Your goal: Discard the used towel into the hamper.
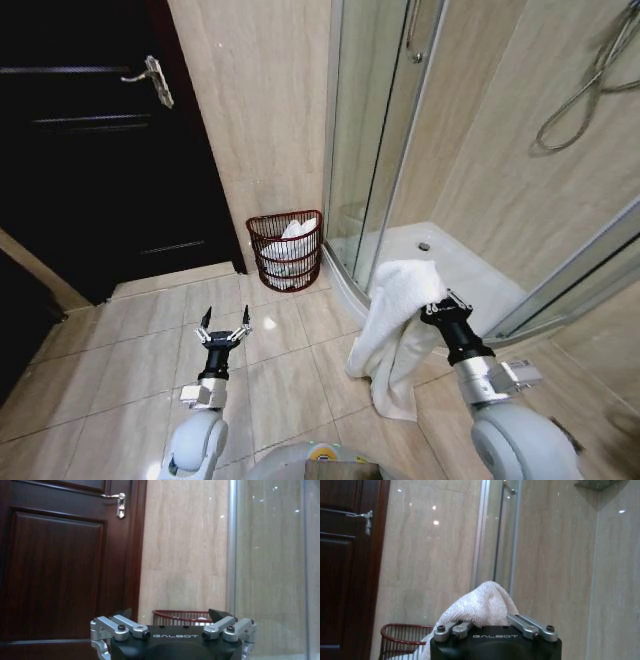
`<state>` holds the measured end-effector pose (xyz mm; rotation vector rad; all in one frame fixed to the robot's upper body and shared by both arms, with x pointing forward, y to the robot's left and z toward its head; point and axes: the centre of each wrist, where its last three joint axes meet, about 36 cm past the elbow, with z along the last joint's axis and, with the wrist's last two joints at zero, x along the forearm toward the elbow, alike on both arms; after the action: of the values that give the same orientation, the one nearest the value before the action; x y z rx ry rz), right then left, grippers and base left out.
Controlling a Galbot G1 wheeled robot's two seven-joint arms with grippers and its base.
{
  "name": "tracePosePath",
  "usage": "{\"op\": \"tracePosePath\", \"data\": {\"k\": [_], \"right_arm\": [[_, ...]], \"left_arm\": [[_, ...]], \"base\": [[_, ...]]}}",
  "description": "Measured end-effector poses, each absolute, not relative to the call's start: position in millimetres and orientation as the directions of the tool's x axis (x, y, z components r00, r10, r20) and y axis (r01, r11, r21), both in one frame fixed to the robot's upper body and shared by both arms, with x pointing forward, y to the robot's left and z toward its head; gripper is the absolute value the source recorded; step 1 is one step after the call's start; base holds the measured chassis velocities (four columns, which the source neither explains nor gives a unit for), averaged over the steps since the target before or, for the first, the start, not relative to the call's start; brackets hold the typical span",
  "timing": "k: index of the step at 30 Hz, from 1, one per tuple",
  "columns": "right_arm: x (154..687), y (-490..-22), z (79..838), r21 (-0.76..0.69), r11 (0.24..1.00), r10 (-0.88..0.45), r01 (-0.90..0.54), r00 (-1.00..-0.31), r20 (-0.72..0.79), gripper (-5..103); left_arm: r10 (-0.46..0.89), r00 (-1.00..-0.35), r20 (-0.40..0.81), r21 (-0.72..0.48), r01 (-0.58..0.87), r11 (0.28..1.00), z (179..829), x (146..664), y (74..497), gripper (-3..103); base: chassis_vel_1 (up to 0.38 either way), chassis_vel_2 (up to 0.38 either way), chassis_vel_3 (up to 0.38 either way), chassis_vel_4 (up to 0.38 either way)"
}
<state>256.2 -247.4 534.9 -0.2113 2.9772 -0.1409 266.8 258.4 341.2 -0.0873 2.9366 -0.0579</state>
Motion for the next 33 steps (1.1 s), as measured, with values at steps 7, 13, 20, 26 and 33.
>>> {"op": "tracePosePath", "data": {"k": [7,13,20,26,33], "right_arm": [[256,-248,535,-0.104,0.985,-0.151,-0.137,-0.977,-0.147,8],[256,-247,535,-0.101,0.985,-0.153,-0.139,-0.977,-0.147,8],[256,-247,535,-0.098,0.986,-0.150,-0.136,-0.977,-0.151,8],[256,-246,535,-0.063,0.991,-0.124,-0.116,-0.981,-0.148,8],[257,-244,535,-0.058,0.991,-0.129,-0.121,-0.980,-0.153,8]], "left_arm": [[-0.071,-0.976,-0.206,-0.047,-0.063,0.997,343,262,258,100],[-0.082,-0.975,-0.208,-0.049,-0.073,0.996,341,257,259,100],[-0.087,-0.974,-0.207,-0.052,-0.078,0.996,338,254,257,100],[-0.088,-0.974,-0.210,-0.053,-0.079,0.995,338,254,256,100],[-0.091,-0.974,-0.209,-0.061,-0.080,0.995,336,254,253,100]], "base": [[0.169,0.174,-0.181,-0.167],[0.225,0.222,-0.234,-0.242],[0.244,0.199,-0.200,-0.249],[0.167,0.150,-0.198,-0.170],[-0.009,0.024,0.028,-0.018]]}}
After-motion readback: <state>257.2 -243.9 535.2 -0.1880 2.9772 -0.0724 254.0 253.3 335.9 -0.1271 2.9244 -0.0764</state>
